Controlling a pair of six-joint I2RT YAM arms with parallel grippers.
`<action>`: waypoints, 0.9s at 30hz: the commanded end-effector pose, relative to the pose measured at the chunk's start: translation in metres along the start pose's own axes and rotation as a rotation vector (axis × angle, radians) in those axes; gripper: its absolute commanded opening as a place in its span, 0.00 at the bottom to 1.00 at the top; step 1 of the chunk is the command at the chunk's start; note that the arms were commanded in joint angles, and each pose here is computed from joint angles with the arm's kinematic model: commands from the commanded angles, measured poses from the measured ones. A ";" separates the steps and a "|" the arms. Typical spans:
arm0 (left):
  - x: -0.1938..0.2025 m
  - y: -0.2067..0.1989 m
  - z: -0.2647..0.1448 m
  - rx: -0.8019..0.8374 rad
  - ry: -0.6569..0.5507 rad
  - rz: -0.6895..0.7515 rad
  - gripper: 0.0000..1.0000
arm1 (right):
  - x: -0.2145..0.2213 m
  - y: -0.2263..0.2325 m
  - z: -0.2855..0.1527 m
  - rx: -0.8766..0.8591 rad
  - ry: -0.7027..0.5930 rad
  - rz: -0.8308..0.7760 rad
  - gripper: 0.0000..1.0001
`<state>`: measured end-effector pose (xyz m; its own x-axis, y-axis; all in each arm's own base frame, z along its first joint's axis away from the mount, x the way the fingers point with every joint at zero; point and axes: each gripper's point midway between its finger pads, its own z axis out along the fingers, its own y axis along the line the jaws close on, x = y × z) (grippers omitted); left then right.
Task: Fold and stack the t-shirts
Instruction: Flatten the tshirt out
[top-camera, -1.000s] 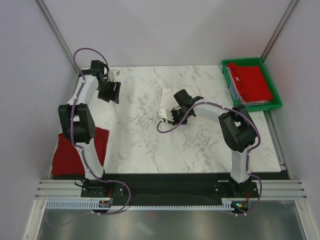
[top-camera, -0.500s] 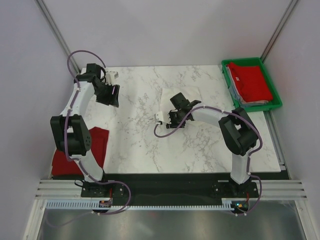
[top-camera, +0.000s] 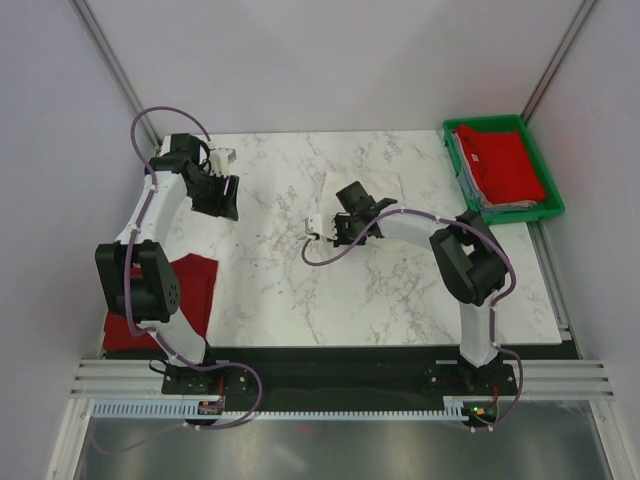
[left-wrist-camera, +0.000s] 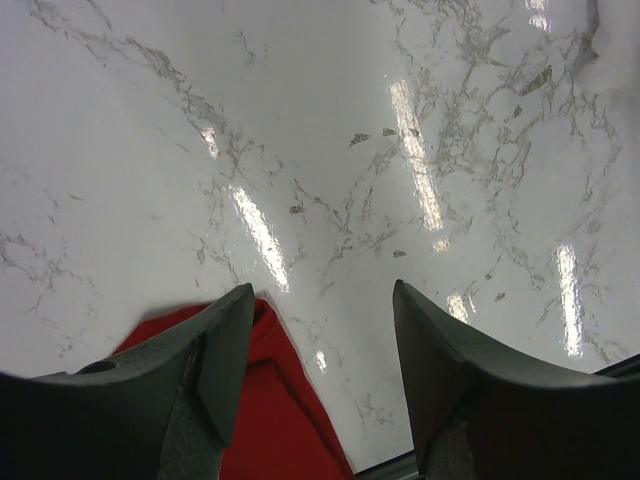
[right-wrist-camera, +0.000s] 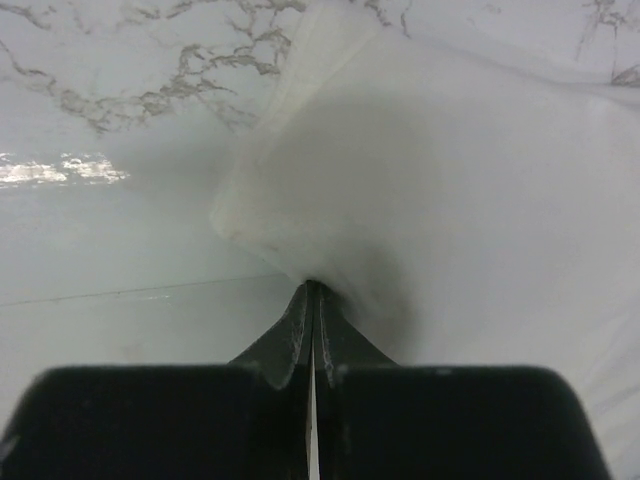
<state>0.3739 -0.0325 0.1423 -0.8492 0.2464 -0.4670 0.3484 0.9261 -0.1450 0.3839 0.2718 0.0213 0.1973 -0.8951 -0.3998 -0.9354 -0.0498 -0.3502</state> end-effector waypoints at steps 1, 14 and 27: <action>-0.014 -0.006 -0.021 -0.007 -0.084 0.026 0.66 | -0.009 -0.011 -0.026 0.049 -0.008 0.032 0.00; -0.028 -0.012 -0.017 0.027 -0.147 0.013 0.66 | -0.077 -0.074 -0.169 0.314 -0.146 0.035 0.38; -0.006 -0.024 -0.020 0.061 -0.134 0.016 0.72 | -0.064 -0.029 -0.079 -0.013 -0.111 0.098 0.46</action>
<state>0.3664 -0.0422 0.1537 -0.8089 0.2298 -0.5412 0.3708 0.9137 -0.1662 0.3780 0.2785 0.1052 0.1191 -0.8780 -0.4636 -0.9470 0.0398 -0.3188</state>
